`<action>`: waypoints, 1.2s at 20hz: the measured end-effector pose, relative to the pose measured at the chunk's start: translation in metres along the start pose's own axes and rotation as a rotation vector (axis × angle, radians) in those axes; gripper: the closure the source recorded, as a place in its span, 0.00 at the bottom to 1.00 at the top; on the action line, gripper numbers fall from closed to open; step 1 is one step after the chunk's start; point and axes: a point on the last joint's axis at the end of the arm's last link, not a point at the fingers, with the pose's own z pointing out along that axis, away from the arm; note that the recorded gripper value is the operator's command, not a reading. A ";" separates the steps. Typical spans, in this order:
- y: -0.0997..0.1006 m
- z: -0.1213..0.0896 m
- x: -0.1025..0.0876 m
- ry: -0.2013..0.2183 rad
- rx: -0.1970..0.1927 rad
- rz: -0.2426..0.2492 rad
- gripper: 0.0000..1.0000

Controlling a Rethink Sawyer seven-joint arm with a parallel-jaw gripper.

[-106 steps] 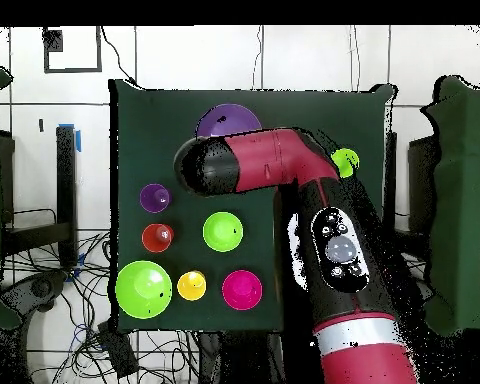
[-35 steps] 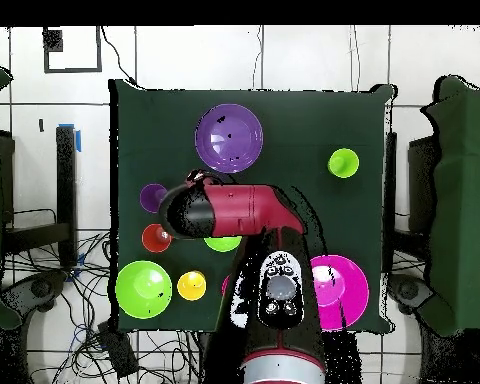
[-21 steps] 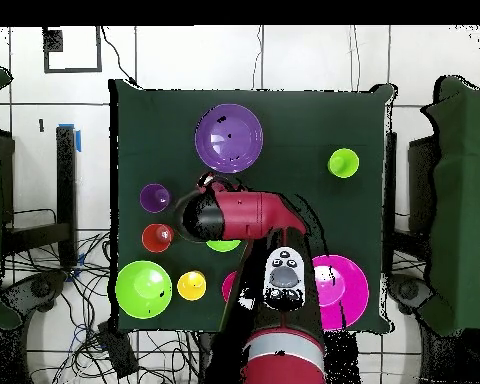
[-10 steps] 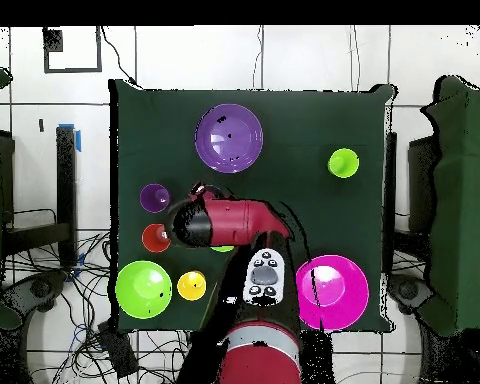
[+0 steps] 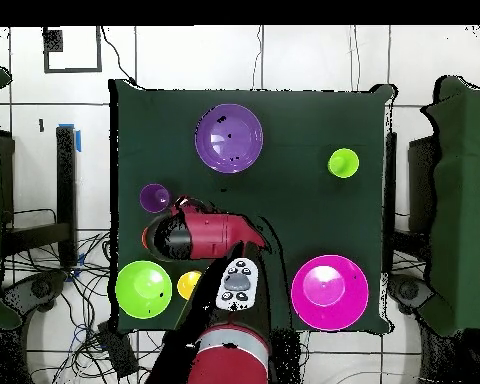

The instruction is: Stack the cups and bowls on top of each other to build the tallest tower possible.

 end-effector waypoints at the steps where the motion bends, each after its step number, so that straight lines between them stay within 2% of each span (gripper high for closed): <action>1: 0.001 0.000 0.004 0.003 0.000 0.007 0.00; 7: 0.002 0.000 0.018 0.009 0.004 0.022 0.00; 11: -0.001 0.001 0.026 0.014 0.021 0.022 0.00; 18: -0.012 0.018 0.044 0.031 0.047 0.026 0.00; 24: -0.021 0.032 0.057 0.029 0.058 0.035 0.00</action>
